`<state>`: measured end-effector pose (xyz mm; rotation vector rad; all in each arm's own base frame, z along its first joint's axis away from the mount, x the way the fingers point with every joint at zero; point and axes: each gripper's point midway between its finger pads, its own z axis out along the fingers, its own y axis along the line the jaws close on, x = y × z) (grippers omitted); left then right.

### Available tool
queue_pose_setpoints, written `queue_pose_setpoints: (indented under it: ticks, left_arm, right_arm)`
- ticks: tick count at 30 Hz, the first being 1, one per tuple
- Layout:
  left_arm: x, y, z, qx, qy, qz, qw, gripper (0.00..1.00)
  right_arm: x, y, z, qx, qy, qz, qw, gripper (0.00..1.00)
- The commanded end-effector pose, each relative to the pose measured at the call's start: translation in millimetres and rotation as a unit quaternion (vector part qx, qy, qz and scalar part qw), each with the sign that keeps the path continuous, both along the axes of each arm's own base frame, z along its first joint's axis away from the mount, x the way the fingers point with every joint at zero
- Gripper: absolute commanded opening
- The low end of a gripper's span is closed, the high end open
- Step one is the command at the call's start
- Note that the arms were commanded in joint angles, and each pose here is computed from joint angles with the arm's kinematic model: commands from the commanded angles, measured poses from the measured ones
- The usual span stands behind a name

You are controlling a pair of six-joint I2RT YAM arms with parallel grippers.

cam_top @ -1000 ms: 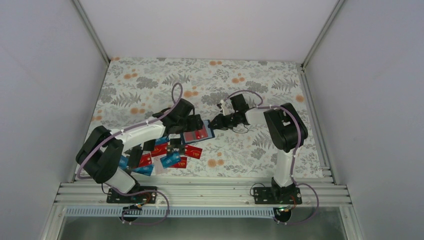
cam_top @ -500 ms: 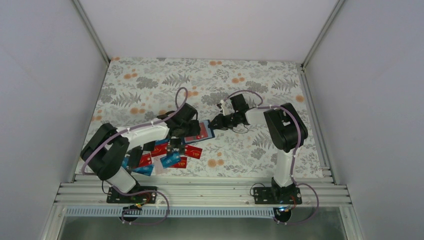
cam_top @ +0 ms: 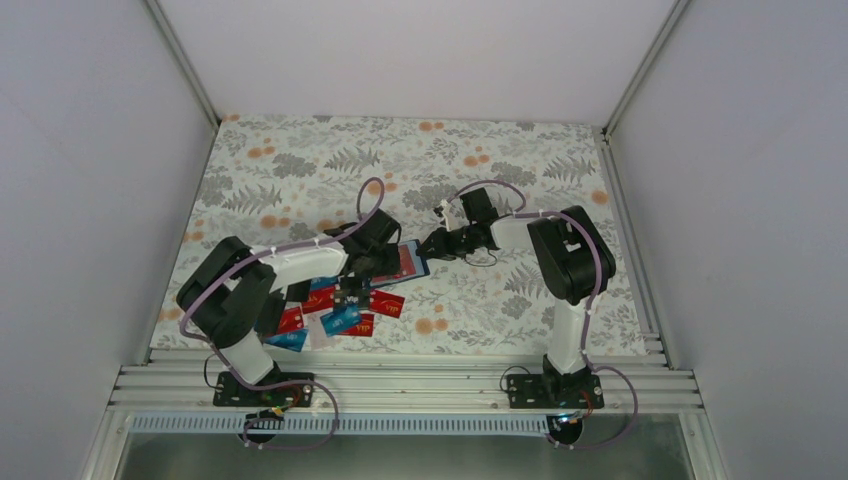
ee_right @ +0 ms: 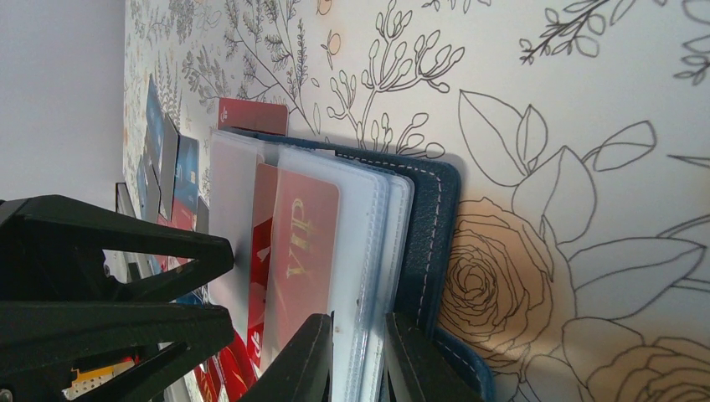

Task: Put the credit cards into the card holder

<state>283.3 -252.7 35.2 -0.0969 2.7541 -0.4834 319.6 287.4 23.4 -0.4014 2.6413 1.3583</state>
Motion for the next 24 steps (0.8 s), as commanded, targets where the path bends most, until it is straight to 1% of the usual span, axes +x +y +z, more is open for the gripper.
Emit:
queue_pose_setpoints:
  ticks: [1, 3, 6, 24]
  left_arm:
    - [7, -9, 4, -0.004, -0.008, -0.005, 1.0, 0.42]
    - [8, -10, 3, -0.003, -0.009, -0.004, 1.0, 0.39]
    - [10, -11, 1, -0.002, -0.007, -0.004, 1.0, 0.37]
    - [13, -30, -8, -0.021, 0.003, -0.017, 1.0, 0.36]
  right_arm:
    - [-24, -11, -41, -0.056, 0.052, 0.0, 0.997, 0.19]
    - [-24, -11, -41, -0.056, 0.053, 0.0, 0.997, 0.19]
    - [-24, -11, -41, -0.056, 0.053, 0.001, 0.997, 0.19]
    - [-26, -10, -42, -0.055, 0.054, 0.003, 0.997, 0.19]
